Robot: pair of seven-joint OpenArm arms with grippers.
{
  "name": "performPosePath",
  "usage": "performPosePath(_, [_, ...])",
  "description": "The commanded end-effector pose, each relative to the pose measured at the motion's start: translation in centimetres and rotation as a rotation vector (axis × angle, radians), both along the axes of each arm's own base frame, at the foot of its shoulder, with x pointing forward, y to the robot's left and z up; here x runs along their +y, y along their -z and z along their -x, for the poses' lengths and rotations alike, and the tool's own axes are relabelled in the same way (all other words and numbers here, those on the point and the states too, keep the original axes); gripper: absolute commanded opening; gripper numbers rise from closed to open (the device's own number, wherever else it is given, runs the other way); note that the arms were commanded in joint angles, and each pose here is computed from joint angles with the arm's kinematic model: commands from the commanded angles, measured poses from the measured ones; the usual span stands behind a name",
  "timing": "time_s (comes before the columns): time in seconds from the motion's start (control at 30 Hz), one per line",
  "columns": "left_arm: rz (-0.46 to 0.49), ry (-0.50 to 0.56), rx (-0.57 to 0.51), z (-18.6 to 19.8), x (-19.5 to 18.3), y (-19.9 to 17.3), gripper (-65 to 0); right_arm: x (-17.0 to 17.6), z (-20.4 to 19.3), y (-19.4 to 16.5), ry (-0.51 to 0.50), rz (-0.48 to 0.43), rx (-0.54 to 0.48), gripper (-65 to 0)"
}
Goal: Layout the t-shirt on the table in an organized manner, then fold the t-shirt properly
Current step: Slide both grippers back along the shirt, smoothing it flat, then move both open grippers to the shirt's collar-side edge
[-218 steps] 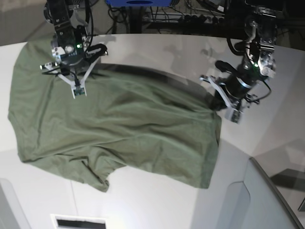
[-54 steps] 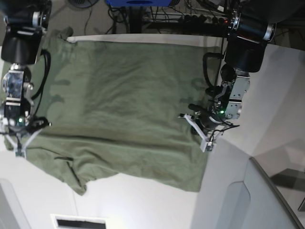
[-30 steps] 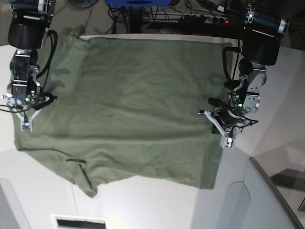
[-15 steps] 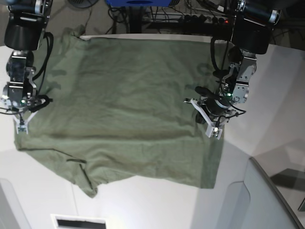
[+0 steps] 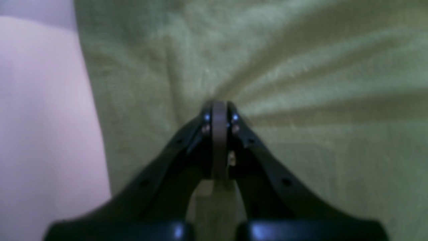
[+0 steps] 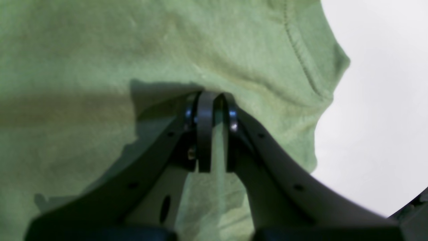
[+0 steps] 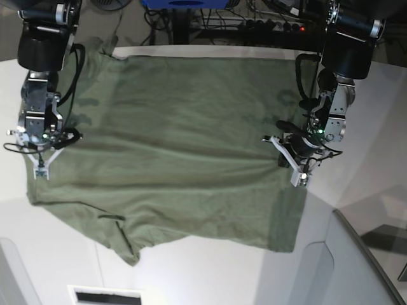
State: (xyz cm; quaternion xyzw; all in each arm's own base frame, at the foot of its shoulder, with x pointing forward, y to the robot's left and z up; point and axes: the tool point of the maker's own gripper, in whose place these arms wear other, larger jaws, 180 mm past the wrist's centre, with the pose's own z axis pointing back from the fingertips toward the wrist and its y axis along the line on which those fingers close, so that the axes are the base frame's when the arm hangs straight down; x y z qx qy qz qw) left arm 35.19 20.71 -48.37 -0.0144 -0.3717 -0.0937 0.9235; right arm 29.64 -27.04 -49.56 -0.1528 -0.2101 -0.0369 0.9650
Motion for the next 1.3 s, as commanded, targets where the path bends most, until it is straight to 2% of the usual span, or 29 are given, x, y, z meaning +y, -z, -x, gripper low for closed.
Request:
performPosePath(0.0, [-0.030,-0.011,-0.005,-0.5,1.0,-0.5,-65.0,0.6,-0.2,0.0,-0.010,-0.029,0.006,-59.4])
performPosePath(0.1, [-0.042,-0.014,-0.005,-0.5,1.6,-0.6,-65.0,0.6,-0.1,0.1,-0.013,-0.029,0.010,-59.4])
performPosePath(0.27, [-0.044,-0.016,-0.038,-2.1,1.8,-1.9,-65.0,1.8,-0.8,-0.2,-0.082,-0.009,0.007,-59.4])
performPosePath(0.4, [-0.037,-0.011,-0.085,-3.9,1.4,-3.6,-65.0,1.3,-1.9,-3.1,-0.084,0.024,-0.085,-59.4])
performPosePath(0.53, [-0.021,0.024,-0.165,-5.2,-0.1,-6.4,-65.0,-0.1,-2.3,-7.8,-0.073,0.084,-0.219,-58.8])
performPosePath(0.63, [-0.003,-0.012,-0.204,-4.3,0.6,-8.2,-65.0,-1.4,-0.9,-10.1,-0.018,0.105,-0.243,-58.1])
performPosePath(0.7, [0.003,-0.046,-0.216,-3.5,1.5,-9.5,-65.0,-2.2,0.3,-10.7,0.011,0.109,-0.216,-52.4])
performPosePath(0.77, [-0.002,-0.080,-0.200,-2.0,2.6,-9.9,-65.0,-2.8,1.9,-10.6,-0.002,0.095,-0.162,-42.0])
performPosePath(0.9, [-0.021,-0.153,-0.171,1.6,5.4,-9.5,-65.0,-3.0,5.1,-9.9,-0.022,-0.070,-0.138,-19.7])
performPosePath(0.97, [-0.036,-0.194,-0.163,3.4,7.1,-9.4,-65.0,-3.7,6.9,-9.6,-0.009,-0.131,-0.121,-12.0])
performPosePath(1.03, [-0.053,-0.238,-0.150,5.2,9.0,-9.3,-54.0,-4.7,9.1,-9.2,0.020,-0.163,-0.080,-9.3])
performPosePath(1.1, [-0.053,-0.229,-0.130,6.5,9.8,-8.9,-45.1,-5.0,10.5,-8.8,0.025,-0.182,-0.054,-9.3])
performPosePath(1.17, [-0.034,-0.188,-0.098,8.1,10.0,-8.2,-39.3,-4.6,11.4,-7.9,0.022,-0.220,-0.042,-9.3])
performPosePath(1.27, [0.014,-0.137,-0.064,10.1,9.1,-7.1,-36.7,-3.9,12.3,-6.0,0.037,-0.282,-0.007,-9.3])
